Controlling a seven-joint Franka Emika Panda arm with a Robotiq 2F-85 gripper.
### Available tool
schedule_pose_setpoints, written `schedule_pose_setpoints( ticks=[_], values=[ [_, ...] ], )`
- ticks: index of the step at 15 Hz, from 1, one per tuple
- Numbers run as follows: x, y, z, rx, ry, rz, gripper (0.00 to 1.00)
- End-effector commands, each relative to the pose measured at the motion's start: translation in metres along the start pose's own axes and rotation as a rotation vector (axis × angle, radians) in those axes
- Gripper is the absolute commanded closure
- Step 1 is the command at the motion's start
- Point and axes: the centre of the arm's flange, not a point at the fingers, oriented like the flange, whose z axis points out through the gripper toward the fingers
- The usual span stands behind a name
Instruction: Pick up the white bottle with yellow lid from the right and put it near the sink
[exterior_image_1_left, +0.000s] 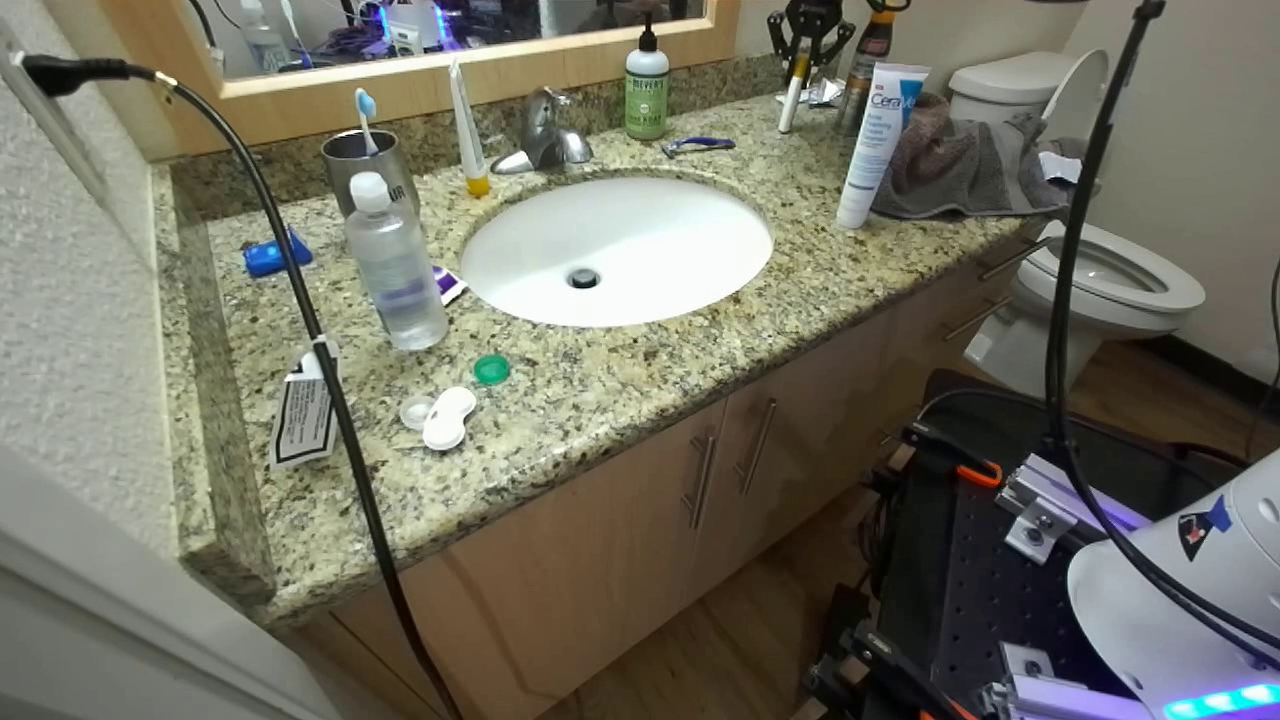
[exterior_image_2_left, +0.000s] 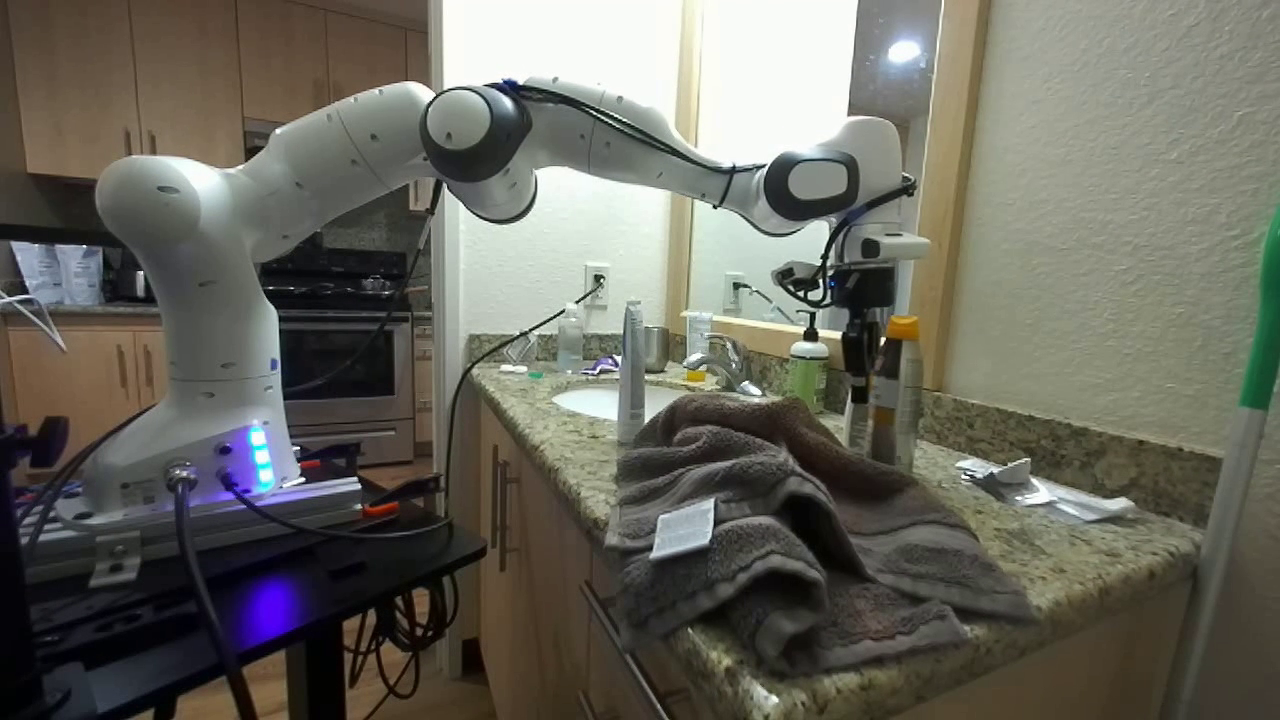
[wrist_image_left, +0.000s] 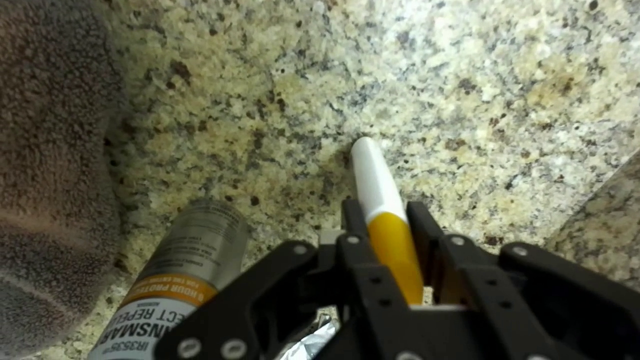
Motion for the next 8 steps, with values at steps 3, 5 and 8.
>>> schedule_pose_setpoints(
  ticks=[3,5,8],
  values=[
    [-0.008,0.000,-0.004,0.006,-0.003,-0.003,0.94],
    [-0.024,-0.005,-0.017,0.014,-0.012,-0.015,0.94],
    [-0.049,-0.012,-0.032,0.028,-0.019,-0.027,0.94]
  ],
)
